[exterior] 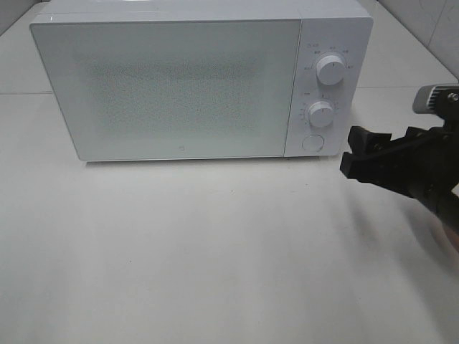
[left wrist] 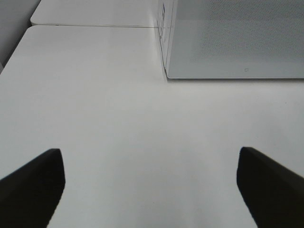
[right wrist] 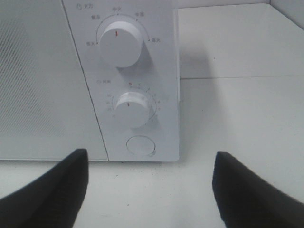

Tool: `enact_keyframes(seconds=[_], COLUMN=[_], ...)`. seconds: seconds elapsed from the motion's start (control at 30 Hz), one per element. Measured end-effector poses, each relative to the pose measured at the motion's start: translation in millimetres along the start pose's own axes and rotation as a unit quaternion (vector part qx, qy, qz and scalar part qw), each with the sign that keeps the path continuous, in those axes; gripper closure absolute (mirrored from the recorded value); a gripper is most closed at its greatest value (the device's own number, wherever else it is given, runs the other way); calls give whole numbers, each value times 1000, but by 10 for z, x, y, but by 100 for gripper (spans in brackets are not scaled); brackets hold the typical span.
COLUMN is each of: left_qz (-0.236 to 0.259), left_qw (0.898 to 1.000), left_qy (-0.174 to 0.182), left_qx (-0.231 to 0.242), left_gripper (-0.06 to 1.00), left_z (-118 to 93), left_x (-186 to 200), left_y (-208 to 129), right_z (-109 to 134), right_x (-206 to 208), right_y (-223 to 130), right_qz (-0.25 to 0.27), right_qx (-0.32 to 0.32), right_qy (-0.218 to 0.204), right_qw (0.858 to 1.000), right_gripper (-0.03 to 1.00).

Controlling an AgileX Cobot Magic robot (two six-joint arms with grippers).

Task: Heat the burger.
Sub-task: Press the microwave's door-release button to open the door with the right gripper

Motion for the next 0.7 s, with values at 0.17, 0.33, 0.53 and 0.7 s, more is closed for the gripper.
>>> enact_keyframes(seconds=[0.17, 0.33, 0.53, 0.7], left_qz=[0, 0, 0, 0], left_qw=[1000, 1000, 1000, 1000], left_qy=[0, 0, 0, 0], left_qx=[0, 0, 0, 0], left_gripper=[4, 4, 4, 4], left_z=[0, 0, 0, 0], left_x=[0, 0, 0, 0], left_y=[0, 0, 0, 0], right_z=[107, 193, 216, 234], right_x=[-15, -31, -50, -49], right_y=[-153, -215, -208, -215], right_qz=[8, 13, 11, 16], right_qx=[14, 22, -24, -88], right_qy=[1, 12, 14, 21], right_qw=[1000, 1000, 1000, 996], right_gripper=[27, 27, 28, 34])
Point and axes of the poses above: a point on each arm's last joint axis where the gripper is mounted, x pointing back along that axis away from the gripper, z along the wrist's bending axis when the last joint is at zero, y = z × x, the point moved 2 cm from there along -x, pointing out along that axis toward the gripper, and after that the axes turned 1 degree about -x, right-handed, at the moved point
